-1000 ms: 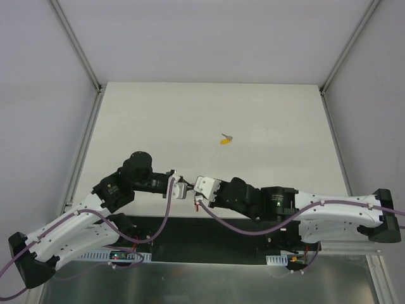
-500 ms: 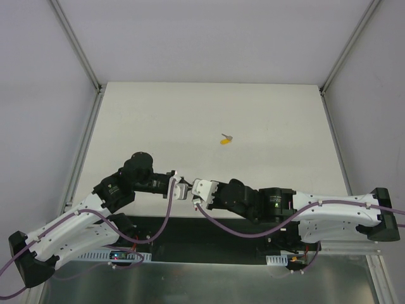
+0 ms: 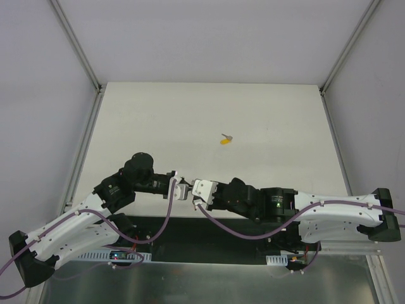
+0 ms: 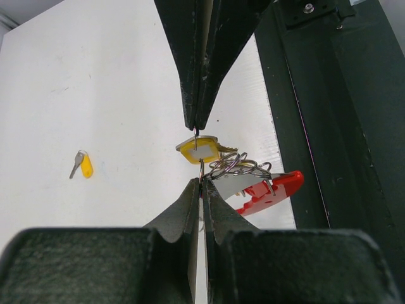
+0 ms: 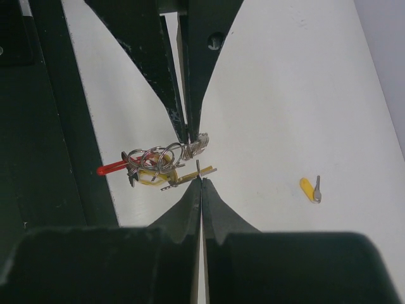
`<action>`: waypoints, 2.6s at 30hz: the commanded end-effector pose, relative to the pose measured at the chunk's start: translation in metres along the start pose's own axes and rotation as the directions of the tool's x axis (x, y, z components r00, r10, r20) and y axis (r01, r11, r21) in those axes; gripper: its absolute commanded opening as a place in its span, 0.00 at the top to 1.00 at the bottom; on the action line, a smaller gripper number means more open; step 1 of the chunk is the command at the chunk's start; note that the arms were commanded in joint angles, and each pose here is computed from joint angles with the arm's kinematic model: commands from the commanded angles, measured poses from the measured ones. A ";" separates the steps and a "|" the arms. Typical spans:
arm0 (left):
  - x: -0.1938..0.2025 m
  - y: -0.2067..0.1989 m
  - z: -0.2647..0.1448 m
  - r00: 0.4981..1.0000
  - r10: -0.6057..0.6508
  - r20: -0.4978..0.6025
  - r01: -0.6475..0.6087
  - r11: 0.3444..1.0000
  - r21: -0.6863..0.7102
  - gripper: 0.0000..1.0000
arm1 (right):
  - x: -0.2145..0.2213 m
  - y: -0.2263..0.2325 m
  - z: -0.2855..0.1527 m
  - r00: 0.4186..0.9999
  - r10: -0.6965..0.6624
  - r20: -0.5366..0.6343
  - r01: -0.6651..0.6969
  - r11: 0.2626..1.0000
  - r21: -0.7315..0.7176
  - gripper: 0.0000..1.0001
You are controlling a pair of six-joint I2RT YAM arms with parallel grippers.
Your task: Put the keys on the keyring
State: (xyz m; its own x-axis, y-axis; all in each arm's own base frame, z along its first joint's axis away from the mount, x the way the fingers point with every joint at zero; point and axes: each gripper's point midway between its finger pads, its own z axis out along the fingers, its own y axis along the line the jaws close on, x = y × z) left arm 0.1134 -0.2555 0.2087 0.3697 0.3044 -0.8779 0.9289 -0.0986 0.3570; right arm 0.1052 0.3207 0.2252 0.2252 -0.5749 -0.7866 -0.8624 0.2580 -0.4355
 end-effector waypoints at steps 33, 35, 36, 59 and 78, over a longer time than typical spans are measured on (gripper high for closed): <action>-0.016 0.011 -0.002 0.997 0.057 0.052 -0.054 0.997 -0.053 1.00 | -0.021 -0.009 -0.001 0.998 0.029 0.060 -0.031 0.999 0.035 0.99; -0.015 0.013 -0.003 0.997 0.057 0.044 -0.054 0.996 -0.067 1.00 | -0.019 -0.009 -0.001 0.998 0.027 0.053 -0.029 0.999 0.035 0.99; -0.015 0.014 -0.003 0.997 0.058 0.043 -0.055 0.996 -0.071 1.00 | -0.019 -0.009 -0.001 0.998 0.029 0.054 -0.031 0.999 0.035 0.99; -0.021 0.010 -0.003 0.996 0.060 0.073 -0.056 0.997 -0.057 1.00 | -0.016 -0.010 0.005 0.999 0.038 0.027 -0.040 0.998 0.047 0.99; -0.022 0.008 -0.002 0.995 0.055 0.080 -0.052 0.998 -0.044 1.00 | -0.017 -0.015 0.006 0.998 0.054 0.029 -0.055 0.997 0.063 0.99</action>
State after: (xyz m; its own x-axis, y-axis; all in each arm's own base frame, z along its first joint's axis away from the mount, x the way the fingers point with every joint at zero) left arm 0.1176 -0.2540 0.2135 0.3748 0.2958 -0.8787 0.9251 -0.0575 0.3753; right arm 0.1119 0.3249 0.2168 0.2042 -0.5946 -0.7777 -0.8546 0.2791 -0.4378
